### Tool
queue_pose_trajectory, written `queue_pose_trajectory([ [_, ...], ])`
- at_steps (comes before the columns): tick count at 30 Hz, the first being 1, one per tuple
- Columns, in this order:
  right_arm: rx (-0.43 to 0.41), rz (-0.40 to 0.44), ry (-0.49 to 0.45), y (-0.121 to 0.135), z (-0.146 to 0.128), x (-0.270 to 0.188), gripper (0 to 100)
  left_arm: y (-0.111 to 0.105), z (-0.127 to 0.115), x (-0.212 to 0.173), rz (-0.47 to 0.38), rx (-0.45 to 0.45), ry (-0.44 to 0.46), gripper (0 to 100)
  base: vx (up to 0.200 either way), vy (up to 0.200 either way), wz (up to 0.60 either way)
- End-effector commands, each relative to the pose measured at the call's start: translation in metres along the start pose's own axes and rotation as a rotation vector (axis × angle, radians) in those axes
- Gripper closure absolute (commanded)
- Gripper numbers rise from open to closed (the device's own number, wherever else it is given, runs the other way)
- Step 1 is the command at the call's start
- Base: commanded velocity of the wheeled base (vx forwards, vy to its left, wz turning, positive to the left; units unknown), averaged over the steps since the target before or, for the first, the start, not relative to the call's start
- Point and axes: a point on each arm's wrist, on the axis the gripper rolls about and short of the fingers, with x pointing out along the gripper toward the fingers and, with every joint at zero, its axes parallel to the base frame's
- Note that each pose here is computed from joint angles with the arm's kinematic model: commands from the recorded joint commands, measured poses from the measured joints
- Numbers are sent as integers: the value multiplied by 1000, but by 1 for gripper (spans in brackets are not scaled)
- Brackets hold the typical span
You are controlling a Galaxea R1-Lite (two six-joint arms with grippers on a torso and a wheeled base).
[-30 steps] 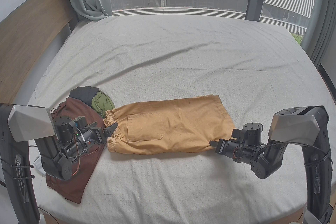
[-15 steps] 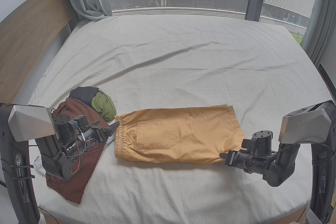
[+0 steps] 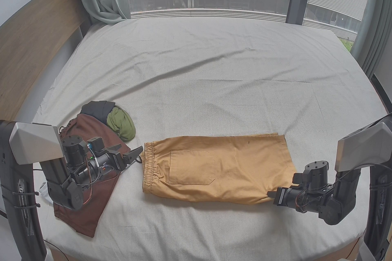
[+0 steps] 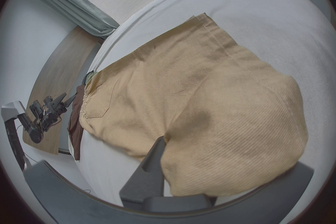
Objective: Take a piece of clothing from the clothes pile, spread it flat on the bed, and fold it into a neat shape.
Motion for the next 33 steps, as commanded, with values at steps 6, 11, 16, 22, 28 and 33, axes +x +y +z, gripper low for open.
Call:
queue_pose_trajectory([
  [6, -23, -15, 18, -13, -22, -2, 0, -3, -8, -4, -61, -14, 49, 0, 0, 0, 0],
  [11, -24, -11, 17, -12, -22, -2, 0, -5, -12, -7, -86, -26, 71, 0, 0, 0, 0],
  [16, -29, -13, 50, -10, -28, -10, 0, -5, -15, -7, -85, -33, 81, 0, 0, 0, 0],
  [22, -60, 30, 143, 2, -44, -27, 0, -5, -18, -7, -85, -35, 90, 0, 0, 0, 0],
  [28, -108, 194, 167, 26, -42, -42, 0, -5, -18, -7, -85, -38, 93, 0, 0, 0, 0],
  [33, -135, 284, 160, 39, -38, -51, 0, -5, -18, -7, -82, -39, 93, 0, 0, 0, 0],
])
